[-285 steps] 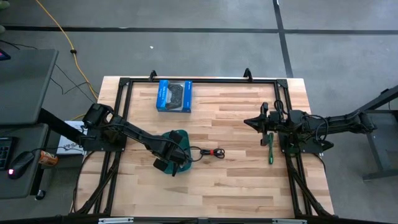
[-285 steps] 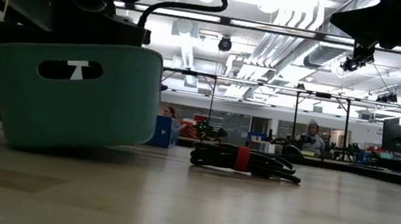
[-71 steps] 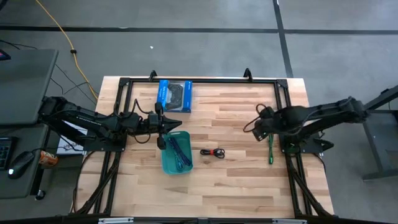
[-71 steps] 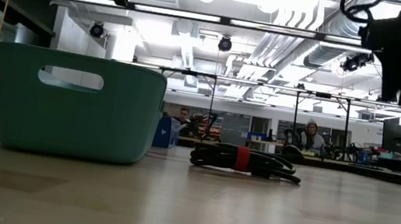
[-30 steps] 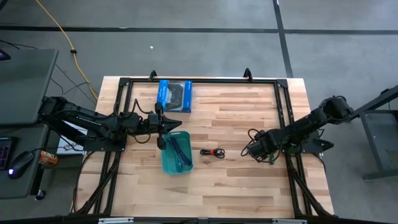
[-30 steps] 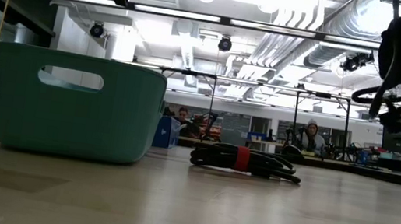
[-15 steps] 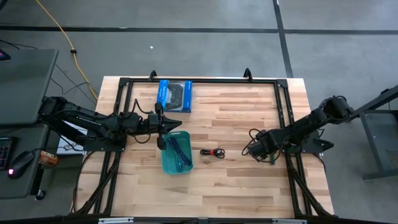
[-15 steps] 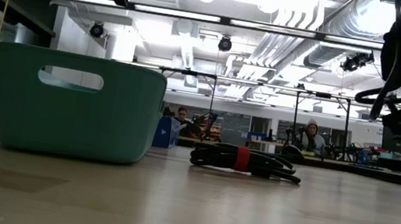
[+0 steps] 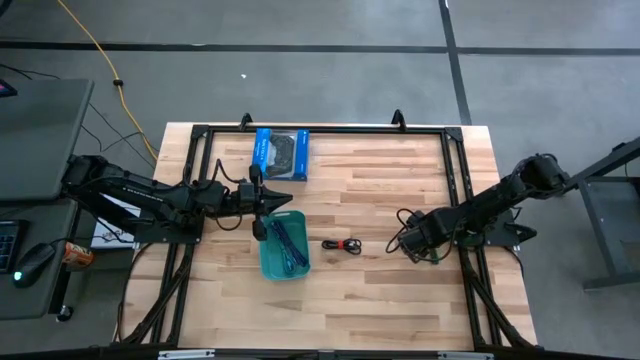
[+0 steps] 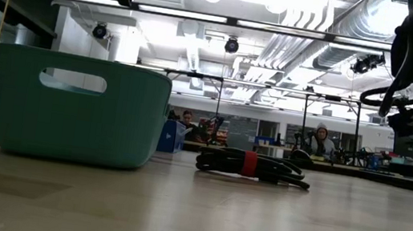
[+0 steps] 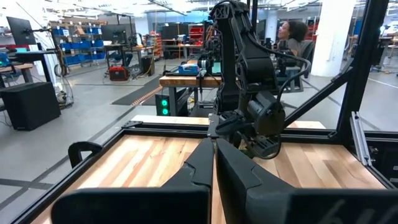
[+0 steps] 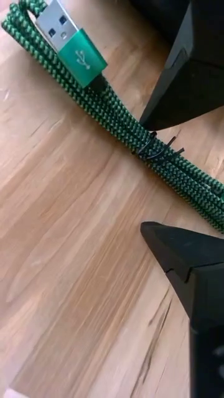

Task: Pick and place USB-C Cables
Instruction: Put the green charger cable into the green bin

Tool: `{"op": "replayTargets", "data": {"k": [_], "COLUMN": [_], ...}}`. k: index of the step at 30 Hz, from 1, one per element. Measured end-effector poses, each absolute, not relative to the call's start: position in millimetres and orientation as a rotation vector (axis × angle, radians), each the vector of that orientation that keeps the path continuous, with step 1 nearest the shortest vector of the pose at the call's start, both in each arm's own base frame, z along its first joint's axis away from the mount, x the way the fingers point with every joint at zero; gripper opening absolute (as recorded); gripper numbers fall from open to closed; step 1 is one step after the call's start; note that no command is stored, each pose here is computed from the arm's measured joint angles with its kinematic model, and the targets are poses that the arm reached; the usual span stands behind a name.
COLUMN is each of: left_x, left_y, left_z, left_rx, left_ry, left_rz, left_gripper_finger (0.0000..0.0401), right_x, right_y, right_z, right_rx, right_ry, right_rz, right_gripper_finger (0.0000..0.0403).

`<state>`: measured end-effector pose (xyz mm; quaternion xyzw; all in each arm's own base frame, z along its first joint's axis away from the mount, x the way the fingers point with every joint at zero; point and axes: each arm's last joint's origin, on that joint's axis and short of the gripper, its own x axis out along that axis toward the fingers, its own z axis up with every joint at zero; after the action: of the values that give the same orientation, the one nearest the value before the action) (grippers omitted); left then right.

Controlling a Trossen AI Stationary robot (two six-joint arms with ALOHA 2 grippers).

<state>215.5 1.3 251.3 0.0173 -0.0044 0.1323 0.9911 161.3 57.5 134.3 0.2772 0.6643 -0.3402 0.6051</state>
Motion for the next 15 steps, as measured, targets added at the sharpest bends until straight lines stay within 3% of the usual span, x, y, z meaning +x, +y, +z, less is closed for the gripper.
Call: {"op": "replayTargets", "data": {"k": [15], "left_x": [215.5], "left_y": [1.3], "left_z": [251.3], "left_rx": [0.034], "left_ry": [-0.009], "left_rz": [0.265], "left_gripper_finger": [0.0000], "right_x": [169.3], "right_y": [60.2], "right_z": [133.7], "right_rx": [0.629], "right_ry": [1.496], "right_rz": [-0.668], "right_gripper_finger": [0.0227]}}
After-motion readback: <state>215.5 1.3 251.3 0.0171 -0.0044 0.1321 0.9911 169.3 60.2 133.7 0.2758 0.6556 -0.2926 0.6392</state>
